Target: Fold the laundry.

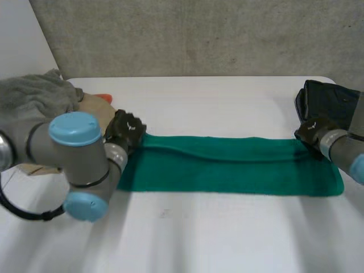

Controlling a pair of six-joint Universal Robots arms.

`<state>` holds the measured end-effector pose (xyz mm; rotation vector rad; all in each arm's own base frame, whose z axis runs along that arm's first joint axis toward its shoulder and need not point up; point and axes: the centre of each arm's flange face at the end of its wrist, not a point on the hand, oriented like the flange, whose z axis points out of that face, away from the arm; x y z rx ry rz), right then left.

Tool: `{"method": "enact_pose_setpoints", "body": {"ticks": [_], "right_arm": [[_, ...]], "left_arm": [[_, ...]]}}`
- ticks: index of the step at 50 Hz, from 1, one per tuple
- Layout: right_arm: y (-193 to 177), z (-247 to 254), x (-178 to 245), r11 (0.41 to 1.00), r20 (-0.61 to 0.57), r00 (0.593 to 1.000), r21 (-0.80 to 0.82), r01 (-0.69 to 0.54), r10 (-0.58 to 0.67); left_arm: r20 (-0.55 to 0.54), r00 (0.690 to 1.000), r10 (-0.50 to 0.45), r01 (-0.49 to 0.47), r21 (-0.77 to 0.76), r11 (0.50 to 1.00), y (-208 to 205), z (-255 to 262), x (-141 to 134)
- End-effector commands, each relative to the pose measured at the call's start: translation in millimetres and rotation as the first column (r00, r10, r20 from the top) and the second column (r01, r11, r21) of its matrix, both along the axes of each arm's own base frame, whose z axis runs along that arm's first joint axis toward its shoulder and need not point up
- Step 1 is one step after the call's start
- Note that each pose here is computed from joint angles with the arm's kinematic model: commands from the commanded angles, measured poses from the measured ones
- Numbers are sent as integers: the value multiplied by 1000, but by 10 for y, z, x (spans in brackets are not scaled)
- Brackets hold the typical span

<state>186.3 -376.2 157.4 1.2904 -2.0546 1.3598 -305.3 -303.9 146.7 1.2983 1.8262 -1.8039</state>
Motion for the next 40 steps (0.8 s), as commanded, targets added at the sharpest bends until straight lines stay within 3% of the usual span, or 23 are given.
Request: {"method": "enact_pose_setpoints", "body": {"ticks": [1, 10, 14, 22, 31, 40], "right_arm": [[-335, -196, 49, 996, 4, 1000, -89, -1, 2], [-430, -158, 270, 990, 84, 996, -138, 9, 3], [-327, 340, 258, 981, 252, 967, -184, 64, -16], [102, 842, 214, 984, 417, 906, -175, 6, 69], [410, 405, -350, 995, 419, 903, 53, 81, -96], [528, 12, -562, 994, 393, 915, 90, 62, -92]], "left_arm": [[-45, 999, 20, -24, -108, 994, -378, -112, -188], [-65, 998, -22, 13, -147, 989, -355, -145, -407], [-89, 995, -51, 32, -200, 979, -213, 62, -488], [-106, 993, -50, 26, -219, 975, 30, 396, -314], [-83, 996, -41, 28, -159, 987, 334, 391, -64], [-102, 995, -1, -13, -144, 990, 186, 305, 51]]}}
